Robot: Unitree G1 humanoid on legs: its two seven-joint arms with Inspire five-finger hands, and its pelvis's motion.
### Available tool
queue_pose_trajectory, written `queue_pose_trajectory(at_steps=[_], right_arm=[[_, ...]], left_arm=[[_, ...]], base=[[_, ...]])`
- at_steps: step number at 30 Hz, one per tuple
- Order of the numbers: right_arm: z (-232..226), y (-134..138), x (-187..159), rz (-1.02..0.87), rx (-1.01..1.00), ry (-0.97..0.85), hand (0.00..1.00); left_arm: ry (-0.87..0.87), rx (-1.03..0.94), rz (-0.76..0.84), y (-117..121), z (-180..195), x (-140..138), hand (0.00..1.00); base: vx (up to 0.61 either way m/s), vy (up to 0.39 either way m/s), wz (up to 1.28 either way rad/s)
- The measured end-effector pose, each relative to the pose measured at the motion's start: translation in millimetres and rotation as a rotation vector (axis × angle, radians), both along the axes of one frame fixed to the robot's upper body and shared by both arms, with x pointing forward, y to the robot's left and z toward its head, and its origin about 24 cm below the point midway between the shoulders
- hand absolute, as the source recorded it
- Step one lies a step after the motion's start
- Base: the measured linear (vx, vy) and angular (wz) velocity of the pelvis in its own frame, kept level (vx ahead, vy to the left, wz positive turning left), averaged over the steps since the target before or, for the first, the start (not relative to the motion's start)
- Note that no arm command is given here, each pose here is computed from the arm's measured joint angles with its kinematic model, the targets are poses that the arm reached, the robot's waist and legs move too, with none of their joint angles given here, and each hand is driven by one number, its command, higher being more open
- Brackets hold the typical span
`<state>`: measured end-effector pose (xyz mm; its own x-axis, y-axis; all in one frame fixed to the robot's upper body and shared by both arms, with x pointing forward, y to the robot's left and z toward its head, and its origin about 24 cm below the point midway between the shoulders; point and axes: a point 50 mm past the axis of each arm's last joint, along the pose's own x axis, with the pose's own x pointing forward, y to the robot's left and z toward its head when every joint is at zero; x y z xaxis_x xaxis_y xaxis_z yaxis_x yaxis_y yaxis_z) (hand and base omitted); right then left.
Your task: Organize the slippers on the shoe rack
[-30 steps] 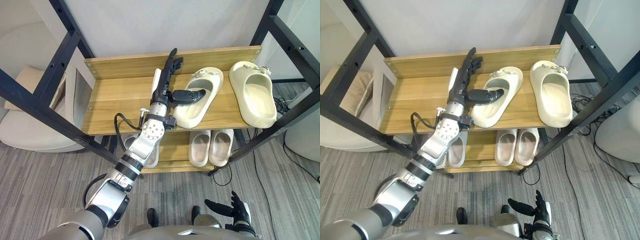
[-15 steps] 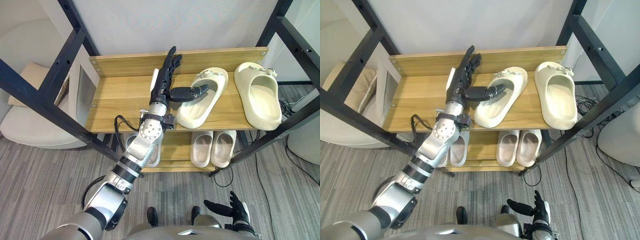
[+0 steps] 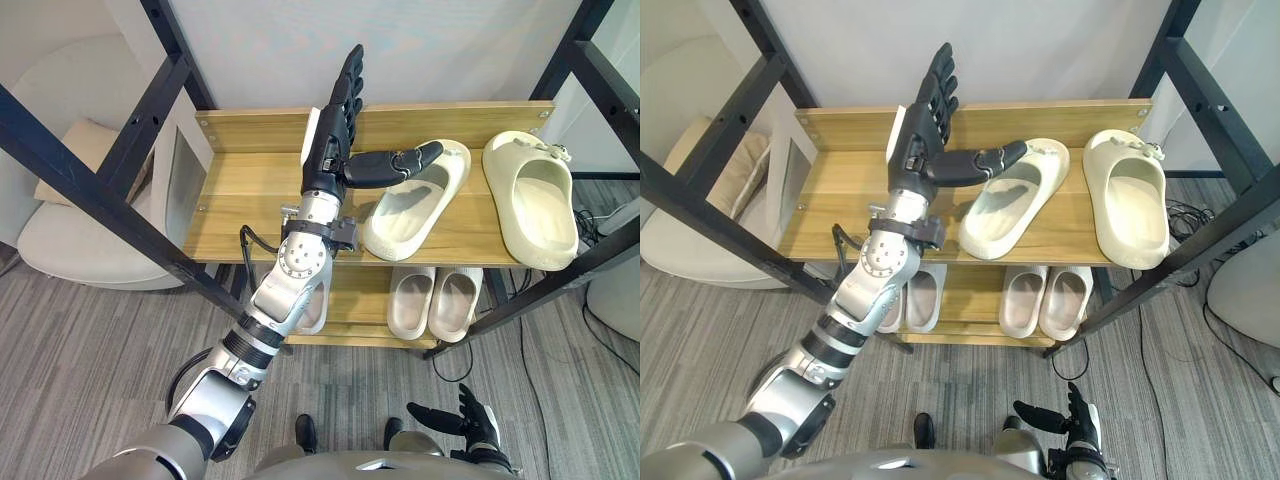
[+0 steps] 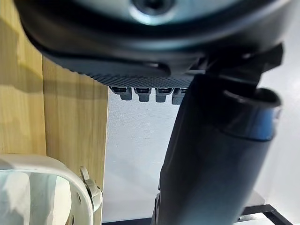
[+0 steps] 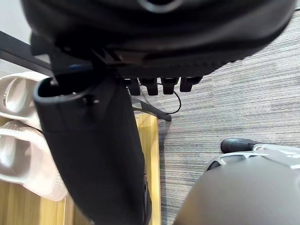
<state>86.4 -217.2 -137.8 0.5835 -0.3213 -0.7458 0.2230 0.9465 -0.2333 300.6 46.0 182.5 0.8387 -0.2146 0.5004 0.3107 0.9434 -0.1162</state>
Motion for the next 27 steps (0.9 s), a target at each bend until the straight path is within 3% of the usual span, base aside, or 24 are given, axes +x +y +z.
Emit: queue_pose_trajectory(at_steps=[7, 18, 27], right_arm=[[0.1, -1.3, 0.0, 0.009, -0.006, 0.003, 1.00], [-1.2, 0.7, -0.5, 0.024, -0.005, 0.016, 1.00], [-2.3, 5.1, 2.6, 0.040, 0.003, 0.018, 1.00]], left_arm=[[0.038, -0.042, -0.021, 2.9, -12.5, -11.1, 1.00], [0.225, -0.001, -0.064, 7.0, -66.0, -26.8, 1.00], [0.250, 0.053, -0.110, 2.2, -77.4, -32.2, 1.00]], base=[[-0.01, 0.004, 0.02], [0.00, 0.000, 0.00], [-0.01, 0.003, 0.06]])
